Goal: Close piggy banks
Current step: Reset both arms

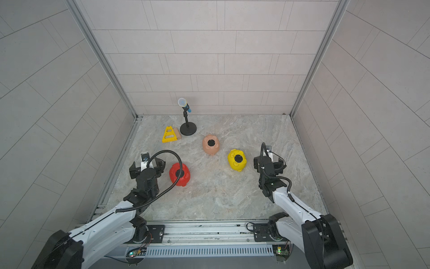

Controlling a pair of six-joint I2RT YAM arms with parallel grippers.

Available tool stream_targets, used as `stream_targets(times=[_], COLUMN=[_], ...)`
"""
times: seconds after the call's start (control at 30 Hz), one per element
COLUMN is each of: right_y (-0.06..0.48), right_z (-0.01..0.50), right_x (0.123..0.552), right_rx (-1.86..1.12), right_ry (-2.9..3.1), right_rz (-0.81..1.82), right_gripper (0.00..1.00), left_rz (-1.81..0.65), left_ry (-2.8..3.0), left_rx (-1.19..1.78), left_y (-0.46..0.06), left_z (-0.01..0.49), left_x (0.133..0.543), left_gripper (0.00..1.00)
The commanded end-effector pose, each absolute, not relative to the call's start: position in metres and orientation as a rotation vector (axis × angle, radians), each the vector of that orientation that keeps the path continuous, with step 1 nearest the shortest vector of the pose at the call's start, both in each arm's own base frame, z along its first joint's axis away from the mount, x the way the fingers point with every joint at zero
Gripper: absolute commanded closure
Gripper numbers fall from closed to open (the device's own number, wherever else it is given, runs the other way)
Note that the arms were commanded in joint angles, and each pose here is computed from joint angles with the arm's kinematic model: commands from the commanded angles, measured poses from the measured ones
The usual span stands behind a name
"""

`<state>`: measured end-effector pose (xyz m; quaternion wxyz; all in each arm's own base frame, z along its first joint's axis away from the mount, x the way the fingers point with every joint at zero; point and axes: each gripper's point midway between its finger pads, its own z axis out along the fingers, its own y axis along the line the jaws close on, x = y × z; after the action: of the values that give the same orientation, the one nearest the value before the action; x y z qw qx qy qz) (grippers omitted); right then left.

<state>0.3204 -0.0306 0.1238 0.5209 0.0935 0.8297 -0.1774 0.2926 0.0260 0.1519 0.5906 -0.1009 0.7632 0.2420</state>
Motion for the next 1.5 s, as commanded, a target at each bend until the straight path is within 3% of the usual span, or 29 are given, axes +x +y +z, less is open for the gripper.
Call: stream_targets(times=[0.0,0.4,0.53,0.67,1.47], right_y=[-0.037,-0.043,-0.031,-0.037,-0.036], right_z=[0.117,0.114,0.115,0.101,0.094], right_x=[0.33,0.372,0.377,0.372,0.387], right_rx=[0.266,0.261,0.116,0.167,0.141], right_ry=[1.932,1.929,1.91,1.8,1.881], right_rz=[-0.367,-0.414,-0.396,-0.386,-0.341], right_gripper=[0.01,0.01,0.03,0.01,0.0], left_rz=[0.445,0.204,0.175,0.15,0.101], left_ry=[1.759,1.813,1.83,1.928,1.937], left_rx=[-0.326,-0.361,-0.3,-0.182,-0.096], left_y=[0.039,0.06,0.052,0.036,0.021], left_z=[0.142,0.097,0.091,0.086,0.086], left_x=[0.309,0.361,0.369,0.395,0.4], left_gripper=[0.0,0.04,0.03,0.02,0.0])
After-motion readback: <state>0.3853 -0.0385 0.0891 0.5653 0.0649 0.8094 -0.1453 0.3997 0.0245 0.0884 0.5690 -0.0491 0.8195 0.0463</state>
